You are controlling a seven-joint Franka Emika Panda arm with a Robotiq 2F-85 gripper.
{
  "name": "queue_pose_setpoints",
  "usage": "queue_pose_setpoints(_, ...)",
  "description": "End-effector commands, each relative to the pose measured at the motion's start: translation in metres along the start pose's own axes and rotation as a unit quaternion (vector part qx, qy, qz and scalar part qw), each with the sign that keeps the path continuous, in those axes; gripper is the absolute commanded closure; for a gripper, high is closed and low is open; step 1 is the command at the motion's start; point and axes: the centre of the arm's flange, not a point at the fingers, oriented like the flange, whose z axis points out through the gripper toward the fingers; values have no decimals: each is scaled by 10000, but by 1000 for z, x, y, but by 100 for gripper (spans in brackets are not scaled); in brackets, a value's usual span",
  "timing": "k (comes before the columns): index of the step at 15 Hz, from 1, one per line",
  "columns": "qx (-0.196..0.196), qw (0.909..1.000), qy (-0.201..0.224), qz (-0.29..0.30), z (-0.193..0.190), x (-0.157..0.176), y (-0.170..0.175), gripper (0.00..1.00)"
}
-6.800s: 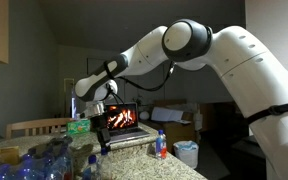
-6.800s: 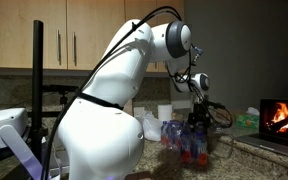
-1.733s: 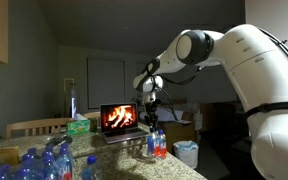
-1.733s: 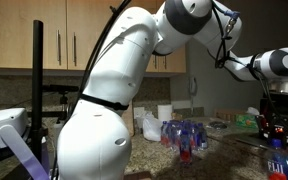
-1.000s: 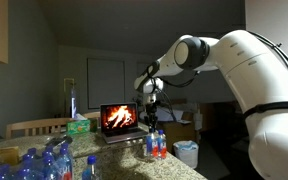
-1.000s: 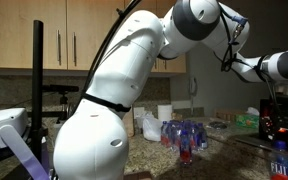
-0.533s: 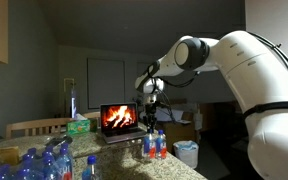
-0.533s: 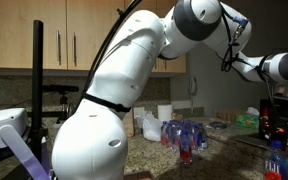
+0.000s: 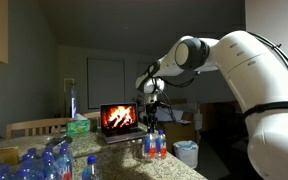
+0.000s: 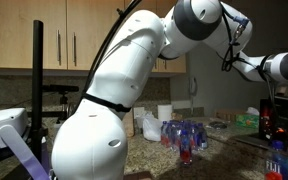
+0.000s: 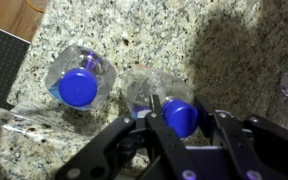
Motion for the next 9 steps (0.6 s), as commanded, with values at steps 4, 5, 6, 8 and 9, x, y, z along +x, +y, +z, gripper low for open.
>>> queue_pose_setpoints(4,45,9993,68,370,-5,-6,11,85)
queue_pose_setpoints(5,34,9991,65,413,-6,-7,13,85)
queue_pose_setpoints(6,30,9990,66,448,-6,-8,15,85)
queue_pose_setpoints(8,23,9986,69,520,-7,-10,17,85)
queue_pose_setpoints(9,14,9985,62,540,-7,-10,18,85)
